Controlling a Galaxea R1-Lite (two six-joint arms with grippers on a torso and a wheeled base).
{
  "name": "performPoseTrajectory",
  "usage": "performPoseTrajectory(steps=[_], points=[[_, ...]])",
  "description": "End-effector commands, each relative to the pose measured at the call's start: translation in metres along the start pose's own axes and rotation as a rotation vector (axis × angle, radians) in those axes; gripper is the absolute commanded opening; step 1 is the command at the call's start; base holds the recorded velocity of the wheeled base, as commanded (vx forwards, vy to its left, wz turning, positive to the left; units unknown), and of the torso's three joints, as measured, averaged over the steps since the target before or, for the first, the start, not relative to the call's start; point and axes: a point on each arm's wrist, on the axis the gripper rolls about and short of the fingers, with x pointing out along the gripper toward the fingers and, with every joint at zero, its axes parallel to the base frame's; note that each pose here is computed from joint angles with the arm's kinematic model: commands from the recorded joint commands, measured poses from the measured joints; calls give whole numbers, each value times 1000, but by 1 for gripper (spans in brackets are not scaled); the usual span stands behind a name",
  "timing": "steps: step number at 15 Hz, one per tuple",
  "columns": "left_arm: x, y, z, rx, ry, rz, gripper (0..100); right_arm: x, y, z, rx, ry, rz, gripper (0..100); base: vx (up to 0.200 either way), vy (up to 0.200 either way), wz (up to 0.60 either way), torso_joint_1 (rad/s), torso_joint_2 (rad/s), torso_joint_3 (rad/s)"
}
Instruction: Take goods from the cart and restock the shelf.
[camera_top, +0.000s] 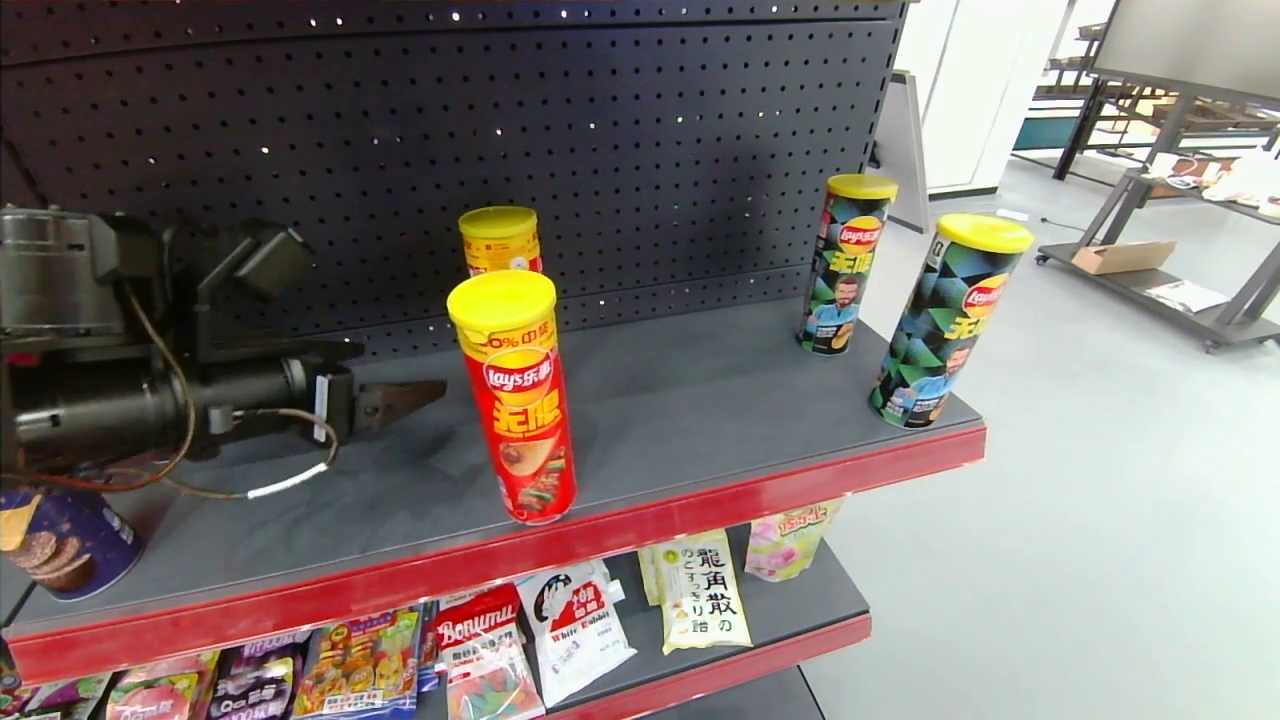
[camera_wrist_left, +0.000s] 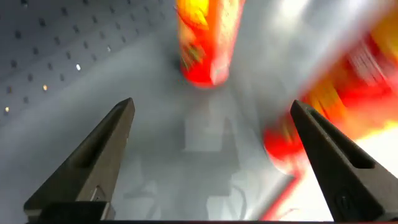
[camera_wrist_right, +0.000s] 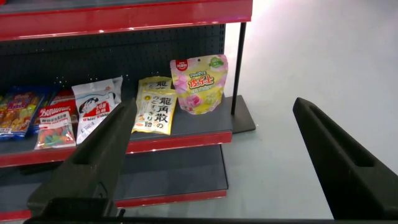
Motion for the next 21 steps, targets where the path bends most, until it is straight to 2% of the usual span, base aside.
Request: performPoseTrajectory(steps=[1,2,3,4,5,6,7,8,12,15,21], points=[[-100,-20,-36,76,-120,40,100,0,0,0,0,1,1,100,0,0,0,0,0,0],[-121,-27,-45,70,-147,91,100,0,0,0,0,1,2,100,0,0,0,0,0,0],[-136,-33,-48,32,-188,131,100,0,0,0,0,0,2,100,0,0,0,0,0,0],[-148,-38,-48,-33,-234,165,100,0,0,0,0,1,1,100,0,0,0,0,0,0],[-157,-45,-54,-66,-258,219,100,0,0,0,0,1,1,100,0,0,0,0,0,0],[-162,-48,-60,-69,-260,262,100,0,0,0,0,1,1,100,0,0,0,0,0,0],[-168,-53,-68,-71,-275,322,100,0,0,0,0,1,2,100,0,0,0,0,0,0],[-173,-57,-73,-66,-289,341,100,0,0,0,0,1,1,100,0,0,0,0,0,0],[-181,-70,-86,-31,-314,238,100,0,0,0,0,0,2,100,0,0,0,0,0,0],[-183,-68,-81,13,-306,310,100,0,0,0,-2,1,1,100,0,0,0,0,0,0],[-184,-69,-84,20,-309,330,100,0,0,0,-3,1,2,100,0,0,0,0,0,0]])
